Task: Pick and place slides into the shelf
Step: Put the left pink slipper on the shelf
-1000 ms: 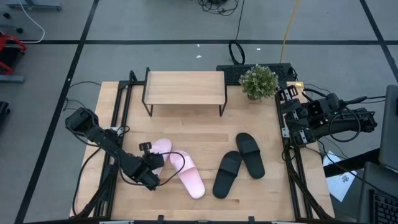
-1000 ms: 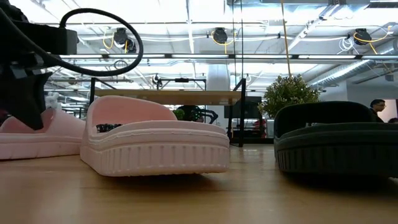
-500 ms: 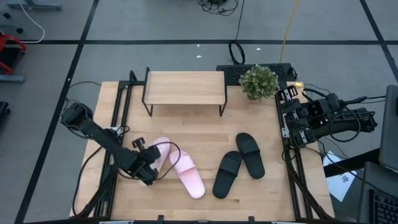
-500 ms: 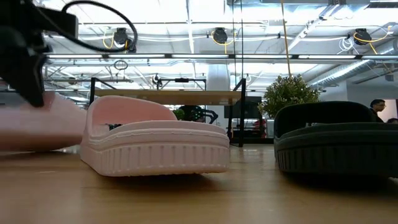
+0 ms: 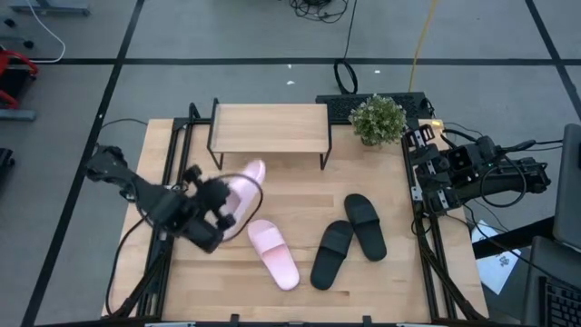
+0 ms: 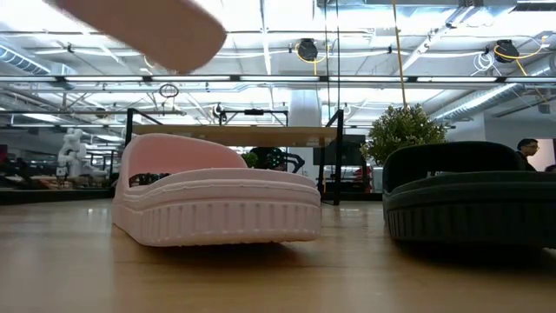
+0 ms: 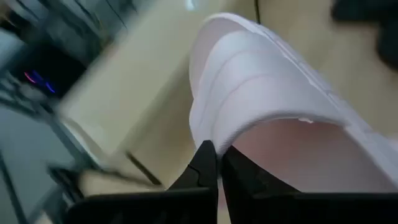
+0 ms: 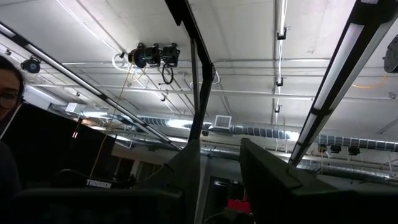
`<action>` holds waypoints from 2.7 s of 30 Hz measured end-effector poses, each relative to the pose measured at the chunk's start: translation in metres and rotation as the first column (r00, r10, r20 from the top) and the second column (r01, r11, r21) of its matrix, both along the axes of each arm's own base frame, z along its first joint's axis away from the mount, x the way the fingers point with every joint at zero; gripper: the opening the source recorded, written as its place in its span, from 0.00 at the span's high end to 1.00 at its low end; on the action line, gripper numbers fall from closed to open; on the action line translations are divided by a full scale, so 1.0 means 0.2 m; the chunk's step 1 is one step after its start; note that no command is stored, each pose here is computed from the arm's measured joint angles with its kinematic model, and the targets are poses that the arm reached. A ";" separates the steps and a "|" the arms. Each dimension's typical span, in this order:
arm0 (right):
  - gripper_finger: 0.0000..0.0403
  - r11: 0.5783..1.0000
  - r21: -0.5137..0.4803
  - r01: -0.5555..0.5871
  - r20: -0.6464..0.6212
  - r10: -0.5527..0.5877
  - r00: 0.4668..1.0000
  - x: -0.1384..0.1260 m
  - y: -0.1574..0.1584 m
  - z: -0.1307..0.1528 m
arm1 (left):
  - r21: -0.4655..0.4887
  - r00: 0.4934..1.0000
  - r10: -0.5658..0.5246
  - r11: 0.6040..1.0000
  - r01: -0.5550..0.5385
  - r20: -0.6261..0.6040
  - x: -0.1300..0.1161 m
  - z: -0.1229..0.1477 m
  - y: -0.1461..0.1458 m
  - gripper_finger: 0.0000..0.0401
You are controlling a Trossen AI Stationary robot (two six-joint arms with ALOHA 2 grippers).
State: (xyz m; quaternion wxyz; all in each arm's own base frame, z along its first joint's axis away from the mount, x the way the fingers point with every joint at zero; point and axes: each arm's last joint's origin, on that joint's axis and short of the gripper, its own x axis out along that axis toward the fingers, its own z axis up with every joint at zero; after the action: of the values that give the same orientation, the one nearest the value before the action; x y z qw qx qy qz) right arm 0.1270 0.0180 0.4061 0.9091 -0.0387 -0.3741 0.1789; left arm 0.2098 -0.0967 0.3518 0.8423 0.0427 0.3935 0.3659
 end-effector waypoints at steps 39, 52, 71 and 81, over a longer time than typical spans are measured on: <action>0.74 0.984 0.050 0.171 0.001 -0.172 0.985 0.01 -0.02 0.00 | 0.224 0.786 0.307 0.950 -0.218 -0.537 0.35 -0.13 1.22 1.00; 0.74 0.984 0.050 0.171 -0.002 -0.172 0.985 0.01 -0.02 0.00 | 0.220 0.715 0.320 0.947 -0.233 -0.621 0.31 -0.16 1.25 1.00; 0.74 0.984 0.049 0.172 -0.006 -0.172 0.985 0.01 -0.02 0.00 | 0.184 0.696 0.271 0.963 -0.199 -0.665 0.30 -0.17 1.25 1.00; 0.74 0.984 0.049 0.172 -0.006 -0.172 0.985 0.01 -0.02 0.00 | 0.177 0.686 0.248 0.969 -0.174 -0.684 0.30 -0.17 1.25 1.00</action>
State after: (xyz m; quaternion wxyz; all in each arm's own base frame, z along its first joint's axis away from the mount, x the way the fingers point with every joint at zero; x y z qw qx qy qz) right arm 0.1300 0.0137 0.4053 0.9222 -0.0484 -0.3728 0.0906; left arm 0.2698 0.1536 0.3182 0.5791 0.1739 0.6669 0.4356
